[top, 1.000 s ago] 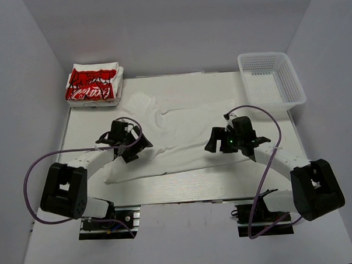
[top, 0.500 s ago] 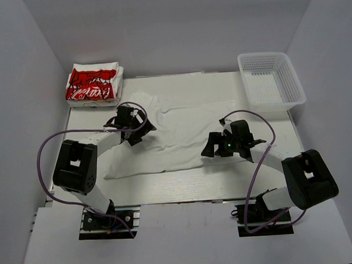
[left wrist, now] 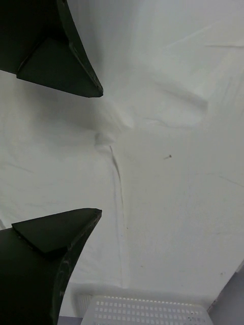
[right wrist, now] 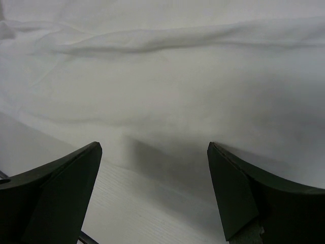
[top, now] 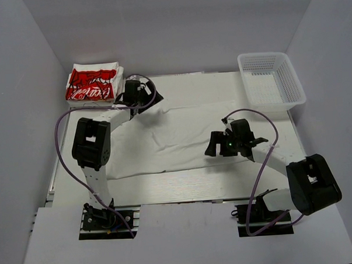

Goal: Fold and stack the t-shirts
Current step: Fold the flattened tshirt in 1/3 of the way, then grap the side of the flattened tshirt furthest away from the robot with both arms

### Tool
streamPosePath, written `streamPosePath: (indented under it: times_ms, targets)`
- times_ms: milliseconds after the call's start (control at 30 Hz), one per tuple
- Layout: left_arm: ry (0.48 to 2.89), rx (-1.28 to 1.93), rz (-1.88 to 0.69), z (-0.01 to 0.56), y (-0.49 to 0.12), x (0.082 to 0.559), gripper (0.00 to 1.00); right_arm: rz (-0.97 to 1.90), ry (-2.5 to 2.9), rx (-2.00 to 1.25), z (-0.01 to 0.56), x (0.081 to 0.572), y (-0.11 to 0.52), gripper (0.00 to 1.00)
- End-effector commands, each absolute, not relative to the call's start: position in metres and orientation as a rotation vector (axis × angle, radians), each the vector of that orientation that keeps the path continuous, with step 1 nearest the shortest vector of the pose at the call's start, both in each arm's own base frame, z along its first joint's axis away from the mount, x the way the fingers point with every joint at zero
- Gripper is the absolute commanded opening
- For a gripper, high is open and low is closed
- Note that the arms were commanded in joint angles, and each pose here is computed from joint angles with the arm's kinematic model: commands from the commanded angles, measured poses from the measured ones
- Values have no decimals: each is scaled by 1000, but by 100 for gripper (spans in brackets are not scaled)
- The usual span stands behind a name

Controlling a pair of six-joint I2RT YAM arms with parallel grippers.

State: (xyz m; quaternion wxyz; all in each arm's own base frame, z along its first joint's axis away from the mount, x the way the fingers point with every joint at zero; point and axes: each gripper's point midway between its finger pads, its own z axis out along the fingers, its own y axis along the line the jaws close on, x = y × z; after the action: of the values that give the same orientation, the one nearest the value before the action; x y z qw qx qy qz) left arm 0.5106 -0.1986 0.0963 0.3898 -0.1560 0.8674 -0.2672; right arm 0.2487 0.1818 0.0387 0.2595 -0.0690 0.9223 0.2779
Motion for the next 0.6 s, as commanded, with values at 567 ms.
streamPosePath:
  times_ms: [567]
  targets:
    - [2076,-302,139,123,-112,650,100,21,2362,233,116,369,109,90]
